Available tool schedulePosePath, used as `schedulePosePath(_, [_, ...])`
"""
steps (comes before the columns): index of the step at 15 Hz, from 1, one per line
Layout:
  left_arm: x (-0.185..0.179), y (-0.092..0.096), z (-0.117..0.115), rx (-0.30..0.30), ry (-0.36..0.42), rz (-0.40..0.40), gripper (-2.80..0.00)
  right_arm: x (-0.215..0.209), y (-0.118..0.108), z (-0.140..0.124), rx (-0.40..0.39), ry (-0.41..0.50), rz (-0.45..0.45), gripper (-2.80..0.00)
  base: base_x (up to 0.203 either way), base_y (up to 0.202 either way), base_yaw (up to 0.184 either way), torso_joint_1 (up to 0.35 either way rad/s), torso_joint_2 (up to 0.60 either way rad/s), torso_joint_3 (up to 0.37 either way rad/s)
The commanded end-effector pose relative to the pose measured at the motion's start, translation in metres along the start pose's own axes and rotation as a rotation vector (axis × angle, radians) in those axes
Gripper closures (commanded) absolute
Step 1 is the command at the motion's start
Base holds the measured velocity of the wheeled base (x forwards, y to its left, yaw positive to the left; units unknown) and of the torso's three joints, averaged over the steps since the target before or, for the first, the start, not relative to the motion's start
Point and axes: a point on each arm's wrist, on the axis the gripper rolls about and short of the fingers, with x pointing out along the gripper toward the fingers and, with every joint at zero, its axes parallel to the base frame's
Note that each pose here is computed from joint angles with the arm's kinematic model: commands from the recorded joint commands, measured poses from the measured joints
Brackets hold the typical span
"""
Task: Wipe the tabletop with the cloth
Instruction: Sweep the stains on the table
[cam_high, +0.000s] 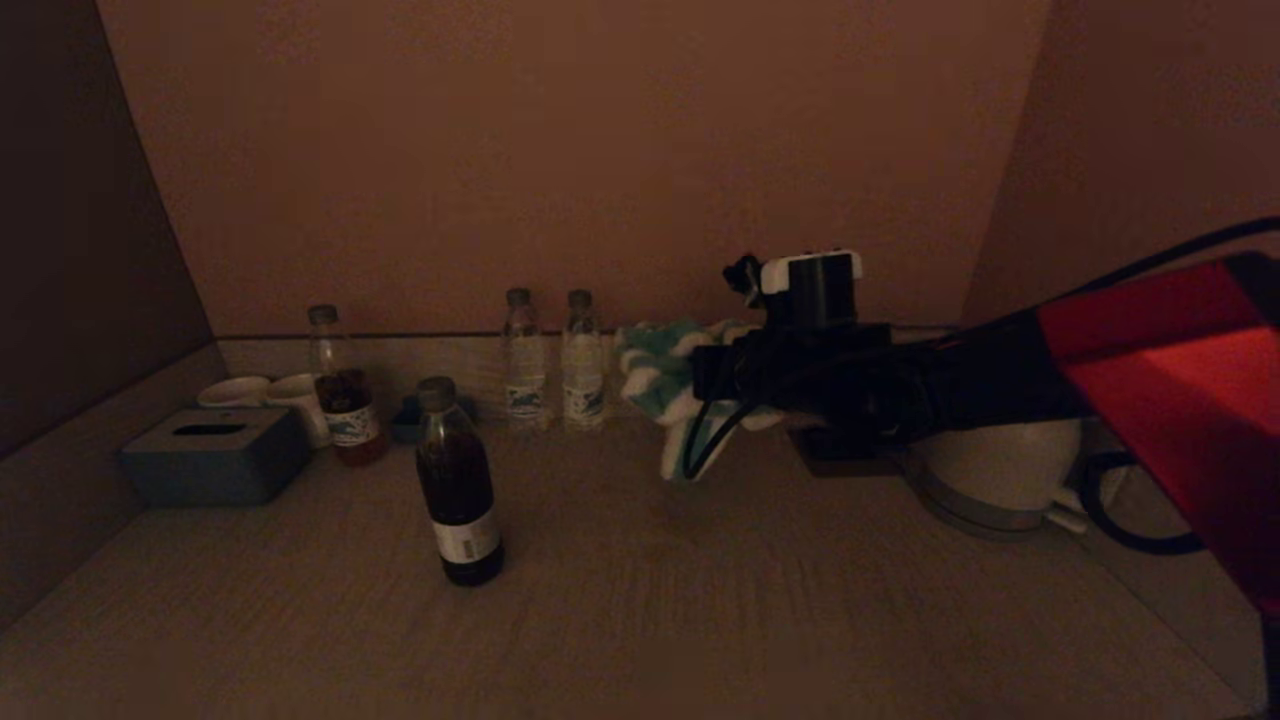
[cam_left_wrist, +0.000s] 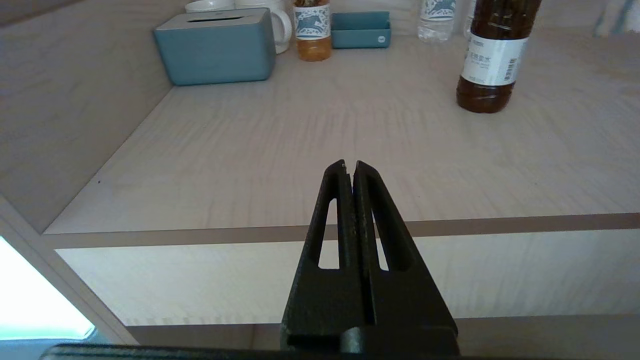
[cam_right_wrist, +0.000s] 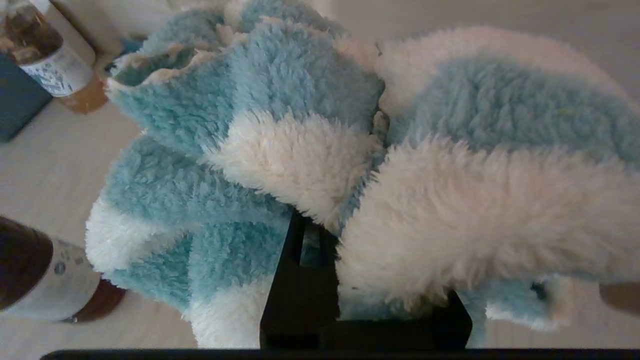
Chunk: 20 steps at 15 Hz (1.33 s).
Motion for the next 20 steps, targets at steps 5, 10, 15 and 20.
schedulePosePath(5, [0.000,0.000,0.000,0.000,0.002,0.001,0.00,0.012,-0.001,0.001,0.001,0.018,-0.004,0.00,0.000,0.000,0.000,0.000,0.00,0.000])
schedulePosePath(10, [0.000,0.000,0.000,0.000,0.002,0.001,0.00,0.021,-0.002,0.000,-0.004,0.016,-0.005,0.00,0.000,0.000,0.000,0.000,0.00,0.000])
schedulePosePath(15, [0.000,0.000,0.000,0.000,0.000,0.000,0.00,0.028,-0.003,-0.005,-0.003,0.026,-0.006,0.00,0.000,0.000,0.000,0.000,0.00,0.000])
schedulePosePath(20, [0.000,0.000,0.000,0.000,0.002,0.001,0.00,0.046,-0.006,-0.025,0.000,0.073,-0.010,0.00,0.000,0.000,0.000,0.000,0.00,0.000])
